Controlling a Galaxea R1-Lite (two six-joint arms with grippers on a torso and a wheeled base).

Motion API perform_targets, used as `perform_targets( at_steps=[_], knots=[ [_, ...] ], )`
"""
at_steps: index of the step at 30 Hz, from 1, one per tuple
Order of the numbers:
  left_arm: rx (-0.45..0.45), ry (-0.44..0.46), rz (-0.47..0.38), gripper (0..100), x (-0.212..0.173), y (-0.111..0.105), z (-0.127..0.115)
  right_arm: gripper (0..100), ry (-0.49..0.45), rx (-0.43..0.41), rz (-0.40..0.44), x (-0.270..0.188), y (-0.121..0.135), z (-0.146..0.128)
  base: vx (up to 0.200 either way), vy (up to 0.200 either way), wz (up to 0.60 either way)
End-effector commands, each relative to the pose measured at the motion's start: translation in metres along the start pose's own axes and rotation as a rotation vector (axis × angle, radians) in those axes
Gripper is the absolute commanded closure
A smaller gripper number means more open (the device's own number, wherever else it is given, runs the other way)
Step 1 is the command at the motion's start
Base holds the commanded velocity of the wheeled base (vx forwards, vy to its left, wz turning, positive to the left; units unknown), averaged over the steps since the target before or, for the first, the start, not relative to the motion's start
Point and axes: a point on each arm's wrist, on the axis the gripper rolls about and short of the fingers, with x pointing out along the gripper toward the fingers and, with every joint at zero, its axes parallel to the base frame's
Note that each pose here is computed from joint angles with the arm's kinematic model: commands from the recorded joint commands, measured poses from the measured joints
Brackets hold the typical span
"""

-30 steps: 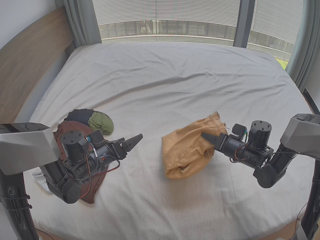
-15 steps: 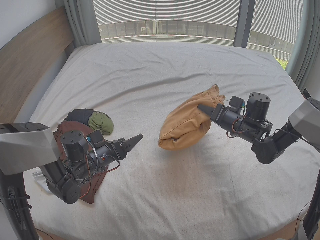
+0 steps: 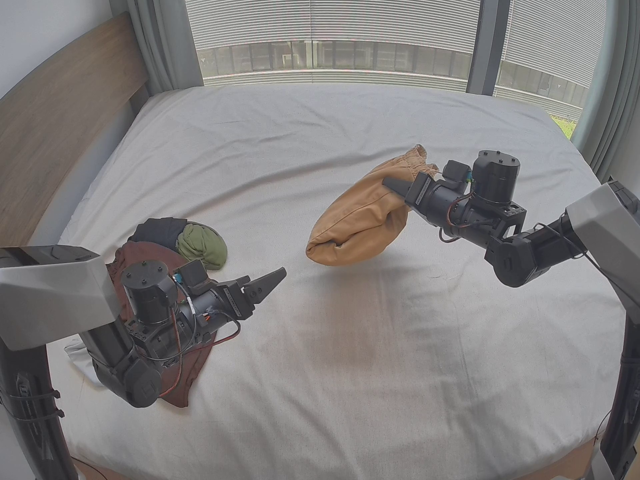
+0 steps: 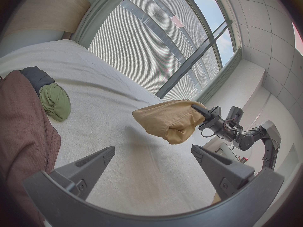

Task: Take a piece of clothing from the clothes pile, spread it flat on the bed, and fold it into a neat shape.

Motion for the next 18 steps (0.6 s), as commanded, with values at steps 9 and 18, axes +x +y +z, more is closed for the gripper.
perform_targets(
  at_steps=[9,18],
  knots=[
    [-0.001,0.001,0.0,0,0.0,0.001,0.0,100,0.017,0.006,-0.013,0.038,-0.018,0.0,0.0,0.0,0.0],
    [-0.001,0.001,0.0,0,0.0,0.001,0.0,100,0.001,-0.003,-0.005,0.059,-0.019,0.012,0.0,0.0,0.0]
  ],
)
